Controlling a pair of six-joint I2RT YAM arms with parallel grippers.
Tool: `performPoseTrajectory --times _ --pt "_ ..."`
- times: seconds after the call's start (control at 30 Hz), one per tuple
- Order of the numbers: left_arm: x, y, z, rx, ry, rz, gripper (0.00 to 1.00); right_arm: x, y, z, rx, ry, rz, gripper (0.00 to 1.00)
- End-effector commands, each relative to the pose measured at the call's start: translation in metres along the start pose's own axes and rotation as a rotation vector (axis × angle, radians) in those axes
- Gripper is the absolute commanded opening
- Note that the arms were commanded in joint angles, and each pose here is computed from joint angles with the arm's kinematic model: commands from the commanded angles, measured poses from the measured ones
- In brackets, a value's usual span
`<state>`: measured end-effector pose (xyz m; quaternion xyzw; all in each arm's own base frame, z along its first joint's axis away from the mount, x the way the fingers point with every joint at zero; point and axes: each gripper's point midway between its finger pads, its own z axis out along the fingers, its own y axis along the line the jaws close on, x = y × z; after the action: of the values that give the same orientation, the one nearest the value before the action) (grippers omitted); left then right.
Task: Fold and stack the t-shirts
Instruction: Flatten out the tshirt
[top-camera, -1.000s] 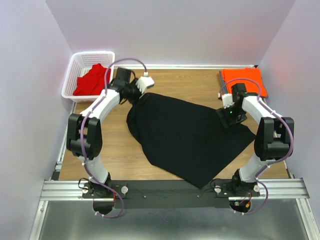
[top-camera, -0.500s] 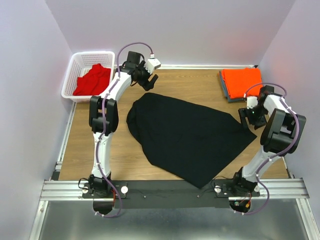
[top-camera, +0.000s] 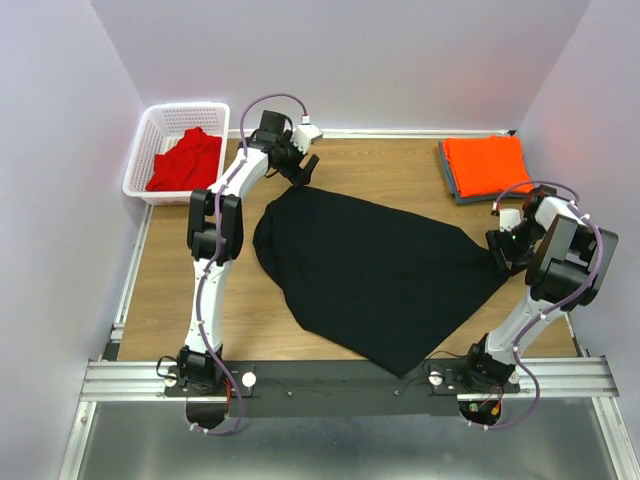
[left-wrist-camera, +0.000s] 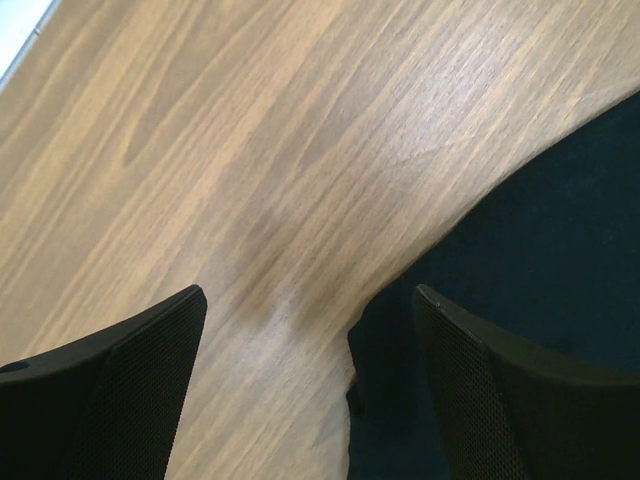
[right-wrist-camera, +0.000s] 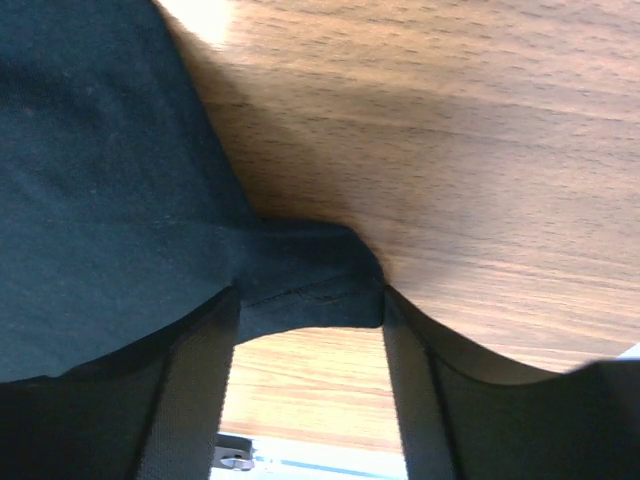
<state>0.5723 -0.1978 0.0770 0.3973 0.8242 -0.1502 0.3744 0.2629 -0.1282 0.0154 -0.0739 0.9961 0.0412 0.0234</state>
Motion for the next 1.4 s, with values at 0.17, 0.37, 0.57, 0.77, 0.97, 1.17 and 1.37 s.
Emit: performPoseTrajectory --times 0.17,0.37,0.57,0.77,0.97,1.17,1.37 --pt "-0.007 -0.012 0.005 0.06 -0.032 -0.03 0.92 0.004 0.006 0.005 -0.051 0.014 -0.004 0.67" --pt "-0.015 -0.015 -0.004 0.066 -0.048 -0.022 0.92 -0.015 -0.01 -0.047 -0.031 -0.117 -0.019 0.73" --pt "-0.018 -0.016 -0.011 0.06 -0.041 -0.021 0.92 -0.017 -0.036 -0.053 -0.081 -0.109 -0.041 0.71" --pt "-0.019 -0.013 -0.017 0.036 -0.031 -0.019 0.92 -0.017 -0.026 -0.033 -0.213 -0.059 -0.054 0.68" --pt "-0.017 -0.011 -0.018 0.024 -0.021 -0.018 0.93 -0.018 -0.027 -0.018 -0.24 -0.046 -0.056 0.66" --pt "-0.012 -0.009 -0.014 0.014 -0.007 -0.025 0.93 -0.01 -0.027 0.0 -0.236 -0.016 -0.048 0.59" --pt "-0.008 -0.004 -0.01 -0.001 0.01 -0.029 0.95 0.002 -0.016 0.017 -0.262 0.02 -0.048 0.56"
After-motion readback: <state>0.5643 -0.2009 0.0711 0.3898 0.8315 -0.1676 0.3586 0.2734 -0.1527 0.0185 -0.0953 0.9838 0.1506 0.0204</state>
